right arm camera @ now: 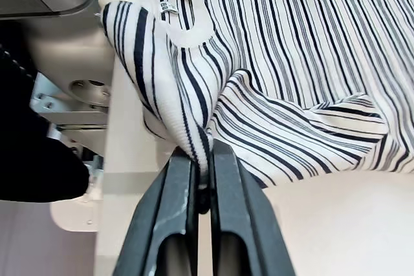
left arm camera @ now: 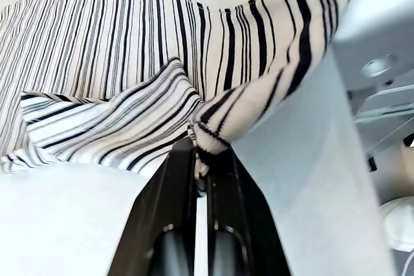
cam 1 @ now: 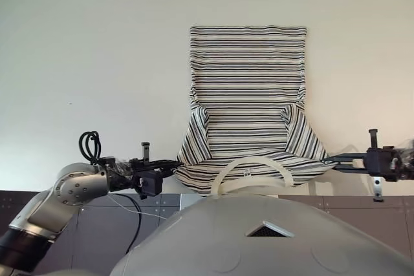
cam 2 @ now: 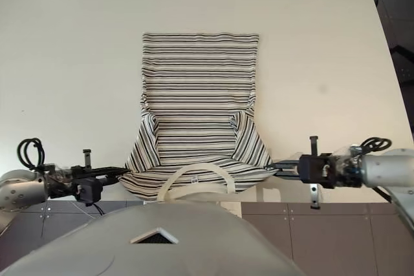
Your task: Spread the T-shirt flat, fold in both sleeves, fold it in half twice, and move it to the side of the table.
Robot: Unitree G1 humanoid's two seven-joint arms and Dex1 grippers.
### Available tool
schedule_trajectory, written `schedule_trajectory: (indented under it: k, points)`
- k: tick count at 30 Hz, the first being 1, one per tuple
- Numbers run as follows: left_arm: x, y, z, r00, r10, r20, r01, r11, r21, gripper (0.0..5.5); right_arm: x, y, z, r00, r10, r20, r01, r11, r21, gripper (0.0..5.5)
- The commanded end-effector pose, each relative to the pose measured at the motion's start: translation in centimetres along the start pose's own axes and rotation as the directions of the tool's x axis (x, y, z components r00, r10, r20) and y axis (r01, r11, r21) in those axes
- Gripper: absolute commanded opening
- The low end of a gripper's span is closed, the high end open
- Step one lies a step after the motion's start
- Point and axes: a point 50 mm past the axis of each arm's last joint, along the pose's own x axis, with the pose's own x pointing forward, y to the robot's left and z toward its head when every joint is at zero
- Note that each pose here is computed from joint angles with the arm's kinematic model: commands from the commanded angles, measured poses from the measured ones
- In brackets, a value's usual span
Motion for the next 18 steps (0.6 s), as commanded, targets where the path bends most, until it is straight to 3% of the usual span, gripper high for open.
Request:
schedule_trajectory:
  k: [1,7,11,18]
  points:
    - [-1.6,1.2,1.4,0.999,0.008,0.032,-0.004,0.989,-0.146,0.10,-1.6,-0.4,2.3,0.998,0.052,-0.019,-0.052,0.999,0.007,0.11]
    - [-1.3,9.1,3.5,0.949,0.268,0.167,-0.221,0.940,-0.260,0.10,-3.1,-6.5,4.3,0.990,-0.126,0.060,0.122,0.990,0.068,0.11]
    - [-0.1,15.5,1.4,0.880,0.464,0.102,-0.421,0.861,-0.286,0.10,-2.2,-12.9,3.5,0.967,-0.245,0.070,0.239,0.968,0.082,0.11]
    - [4.0,22.4,-1.4,0.872,0.489,-0.002,-0.464,0.827,-0.319,0.10,0.0,-21.4,2.7,0.933,-0.359,0.029,0.349,0.922,0.169,0.11]
